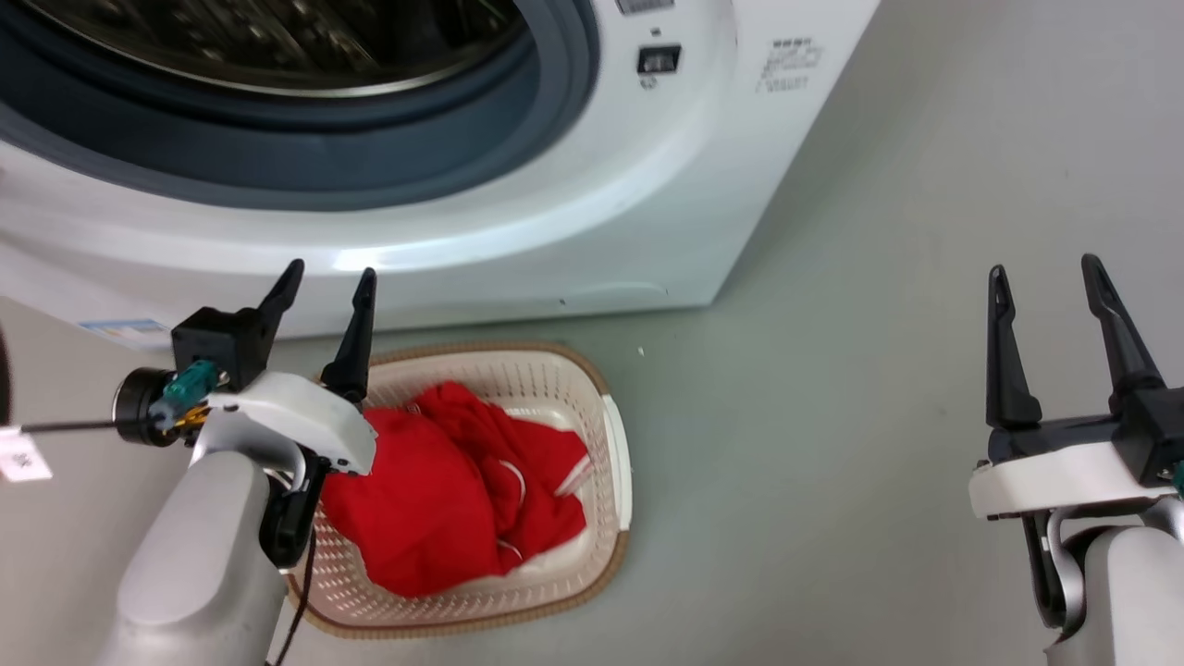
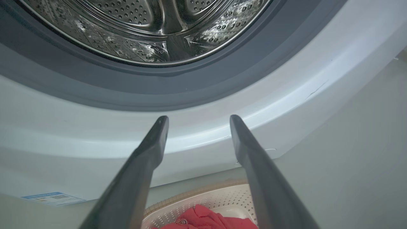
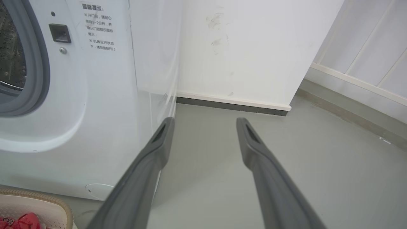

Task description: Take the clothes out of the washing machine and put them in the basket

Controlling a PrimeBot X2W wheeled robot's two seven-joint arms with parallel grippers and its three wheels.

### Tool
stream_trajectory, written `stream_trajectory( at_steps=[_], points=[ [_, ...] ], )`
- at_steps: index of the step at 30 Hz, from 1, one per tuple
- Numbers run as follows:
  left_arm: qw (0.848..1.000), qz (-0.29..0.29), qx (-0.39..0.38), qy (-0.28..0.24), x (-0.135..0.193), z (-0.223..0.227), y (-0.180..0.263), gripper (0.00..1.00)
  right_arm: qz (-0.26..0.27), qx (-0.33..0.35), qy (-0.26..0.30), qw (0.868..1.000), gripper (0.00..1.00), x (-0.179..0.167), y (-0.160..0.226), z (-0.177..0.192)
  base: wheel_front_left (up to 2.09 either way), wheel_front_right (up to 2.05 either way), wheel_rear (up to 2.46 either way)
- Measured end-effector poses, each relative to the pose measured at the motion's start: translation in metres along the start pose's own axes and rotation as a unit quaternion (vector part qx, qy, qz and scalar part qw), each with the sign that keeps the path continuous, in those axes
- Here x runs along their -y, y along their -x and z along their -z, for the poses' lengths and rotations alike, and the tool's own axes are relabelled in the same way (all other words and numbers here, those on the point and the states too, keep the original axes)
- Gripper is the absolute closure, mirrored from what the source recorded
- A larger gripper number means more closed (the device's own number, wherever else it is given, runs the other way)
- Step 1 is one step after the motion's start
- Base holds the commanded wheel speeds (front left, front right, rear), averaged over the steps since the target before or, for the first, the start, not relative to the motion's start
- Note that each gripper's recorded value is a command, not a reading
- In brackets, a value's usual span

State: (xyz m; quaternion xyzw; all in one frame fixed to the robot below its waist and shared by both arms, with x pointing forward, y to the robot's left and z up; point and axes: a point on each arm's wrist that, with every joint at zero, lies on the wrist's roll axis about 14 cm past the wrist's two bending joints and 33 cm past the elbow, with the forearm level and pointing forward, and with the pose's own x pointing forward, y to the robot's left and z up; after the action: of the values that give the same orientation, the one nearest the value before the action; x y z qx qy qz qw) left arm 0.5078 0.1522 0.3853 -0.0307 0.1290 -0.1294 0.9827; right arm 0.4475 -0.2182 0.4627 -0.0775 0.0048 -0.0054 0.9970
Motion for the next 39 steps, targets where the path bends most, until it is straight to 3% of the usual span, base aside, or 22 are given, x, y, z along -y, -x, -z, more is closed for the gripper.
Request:
stream_trajectory(
  at_steps=[6,12,17,24,39],
  points=[
    [0.992,-0.020,0.120,-0.034,0.001,-0.082,0.040,0.00,0.000,0.036,-0.005,0.999,0.00,-0.001,0.011,-0.031,0.00,0.00,0.00],
    [0.974,-0.074,0.202,-0.072,-0.009,-0.132,0.097,0.00,-0.012,0.065,-0.011,0.998,0.00,-0.009,0.027,-0.056,0.00,0.00,0.00],
    [0.965,-0.114,0.224,-0.081,-0.010,-0.135,0.143,0.00,-0.015,0.073,-0.024,0.997,0.00,-0.011,0.048,-0.064,0.00,0.00,0.00],
    [0.965,-0.132,0.217,-0.069,0.004,-0.116,0.178,0.00,-0.010,0.070,-0.029,0.997,0.00,-0.007,0.077,-0.062,0.00,0.00,0.00],
    [0.971,-0.129,0.197,-0.051,0.013,-0.098,0.183,0.00,-0.005,0.069,-0.042,0.997,0.00,-0.005,0.088,-0.061,0.00,0.00,0.00]
  ],
)
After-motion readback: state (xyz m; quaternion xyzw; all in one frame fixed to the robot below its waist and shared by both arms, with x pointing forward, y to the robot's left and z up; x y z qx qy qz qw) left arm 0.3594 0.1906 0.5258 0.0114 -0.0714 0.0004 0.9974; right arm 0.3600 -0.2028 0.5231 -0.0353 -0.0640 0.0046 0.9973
